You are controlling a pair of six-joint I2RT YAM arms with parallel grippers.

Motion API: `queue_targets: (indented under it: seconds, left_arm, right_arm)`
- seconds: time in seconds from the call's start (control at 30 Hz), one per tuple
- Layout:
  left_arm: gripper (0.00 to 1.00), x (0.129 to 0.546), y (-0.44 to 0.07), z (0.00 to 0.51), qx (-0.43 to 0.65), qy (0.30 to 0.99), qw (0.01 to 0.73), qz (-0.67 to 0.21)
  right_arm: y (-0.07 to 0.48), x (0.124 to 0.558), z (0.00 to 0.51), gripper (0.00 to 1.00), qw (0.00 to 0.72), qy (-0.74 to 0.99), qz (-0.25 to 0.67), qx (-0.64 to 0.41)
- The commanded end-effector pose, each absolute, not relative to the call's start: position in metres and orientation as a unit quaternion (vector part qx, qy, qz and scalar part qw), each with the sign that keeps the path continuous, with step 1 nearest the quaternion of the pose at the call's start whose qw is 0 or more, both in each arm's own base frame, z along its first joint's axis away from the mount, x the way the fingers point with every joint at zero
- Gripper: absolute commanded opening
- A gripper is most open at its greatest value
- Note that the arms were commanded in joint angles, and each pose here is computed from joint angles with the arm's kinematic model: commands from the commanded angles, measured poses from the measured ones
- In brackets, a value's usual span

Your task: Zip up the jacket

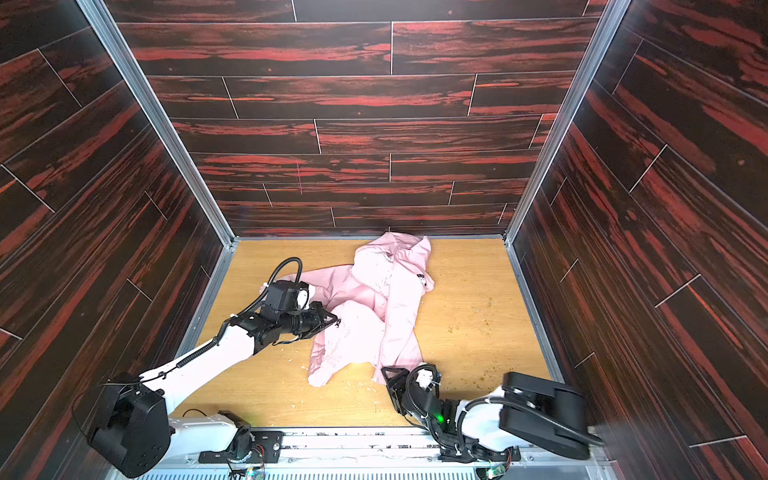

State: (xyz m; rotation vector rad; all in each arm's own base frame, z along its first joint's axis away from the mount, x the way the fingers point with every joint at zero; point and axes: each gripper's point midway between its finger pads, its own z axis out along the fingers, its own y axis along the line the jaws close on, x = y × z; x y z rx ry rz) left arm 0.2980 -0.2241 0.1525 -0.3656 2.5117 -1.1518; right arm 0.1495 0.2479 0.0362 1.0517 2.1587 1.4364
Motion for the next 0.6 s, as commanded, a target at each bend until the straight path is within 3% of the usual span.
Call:
queue_targets:
  seconds: [0.0,0.57]
  left_arm:
    - [0.00,0.2997,-0.2238,0.1594,-0.123,0.886,0.181,-0.409]
    - [0.00,0.2980,-0.2240,0.1589,-0.123,0.886,0.179,-0.410]
  right_arm:
    - [0.2276,0.1423,0.0156,0.64,0.170,0.770,0.491,0.369]
    - [0.2295,0.1437,0.0138,0.48,0.166,0.757,0.510,0.374]
